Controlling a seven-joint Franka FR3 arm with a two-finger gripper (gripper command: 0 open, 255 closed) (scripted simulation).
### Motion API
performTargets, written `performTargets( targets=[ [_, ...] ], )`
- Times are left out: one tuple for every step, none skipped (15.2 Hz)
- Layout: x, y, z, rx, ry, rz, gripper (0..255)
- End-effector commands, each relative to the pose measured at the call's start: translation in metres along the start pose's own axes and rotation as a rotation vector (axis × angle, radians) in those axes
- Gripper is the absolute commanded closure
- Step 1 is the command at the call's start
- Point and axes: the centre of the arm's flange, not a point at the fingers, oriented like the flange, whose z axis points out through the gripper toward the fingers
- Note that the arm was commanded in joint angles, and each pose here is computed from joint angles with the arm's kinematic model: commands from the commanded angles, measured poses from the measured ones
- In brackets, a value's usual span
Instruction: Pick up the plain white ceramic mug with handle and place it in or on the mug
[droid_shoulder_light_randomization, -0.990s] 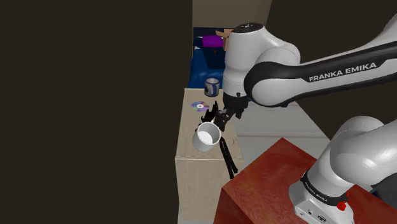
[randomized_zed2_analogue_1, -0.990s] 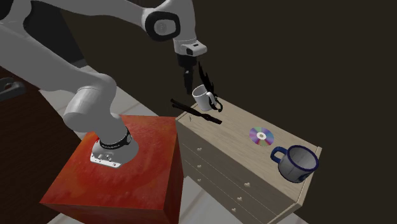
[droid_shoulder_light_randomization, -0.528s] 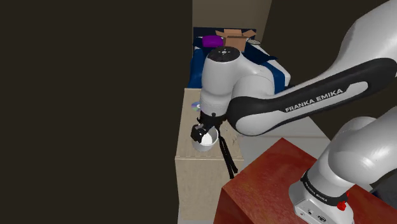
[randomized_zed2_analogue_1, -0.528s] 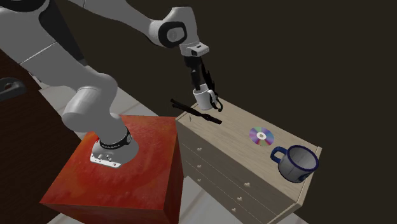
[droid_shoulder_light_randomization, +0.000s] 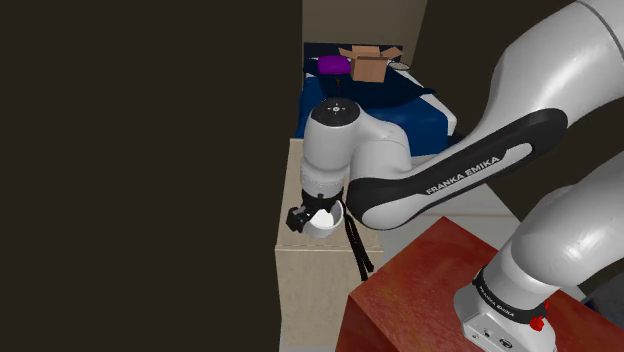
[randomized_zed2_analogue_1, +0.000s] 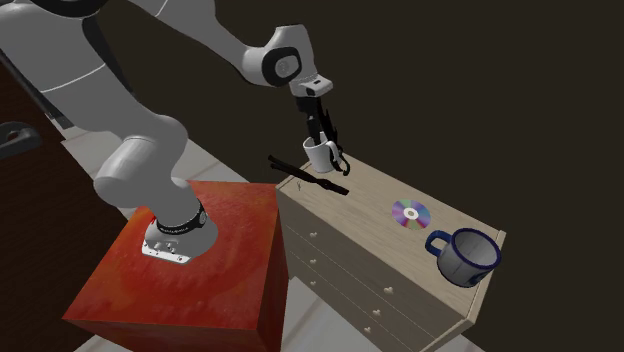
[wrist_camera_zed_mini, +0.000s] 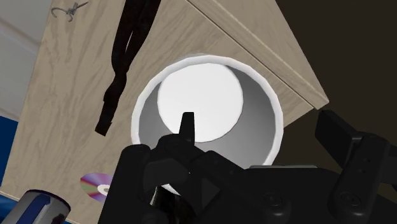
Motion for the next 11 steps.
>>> performTargets(
  targets=[
    [-0.0020,-0.0005,0.0118,-0.001,-0.003,0.000,0],
    [-0.0020,-0.0005,0.0149,-0.001,-0.003,0.000,0],
    [-0.0020,-0.0005,0.0149,-0.001,-0.003,0.000,0],
    [-0.0020,-0.0005,0.0148,-0.001,-0.003,0.000,0],
    [-0.0020,-0.0005,0.0148,-0.001,-0.003,0.000,0],
    [-0.0020,-0.0005,0.0148,-0.001,-0.003,0.000,0],
    [-0.0020,-0.0005,0.0148,-0.001,-0.003,0.000,0],
    [-0.0020,-0.0005,0.0148,-0.001,-0.003,0.000,0],
    [-0.0020,-0.0005,0.0148,-0.001,-0.003,0.000,0],
    [-0.0023,-0.0006,0.0148,-0.001,-0.003,0.000,255],
    [-0.0028,-0.0013,0.0145,-0.001,-0.003,0.000,255]
  ],
)
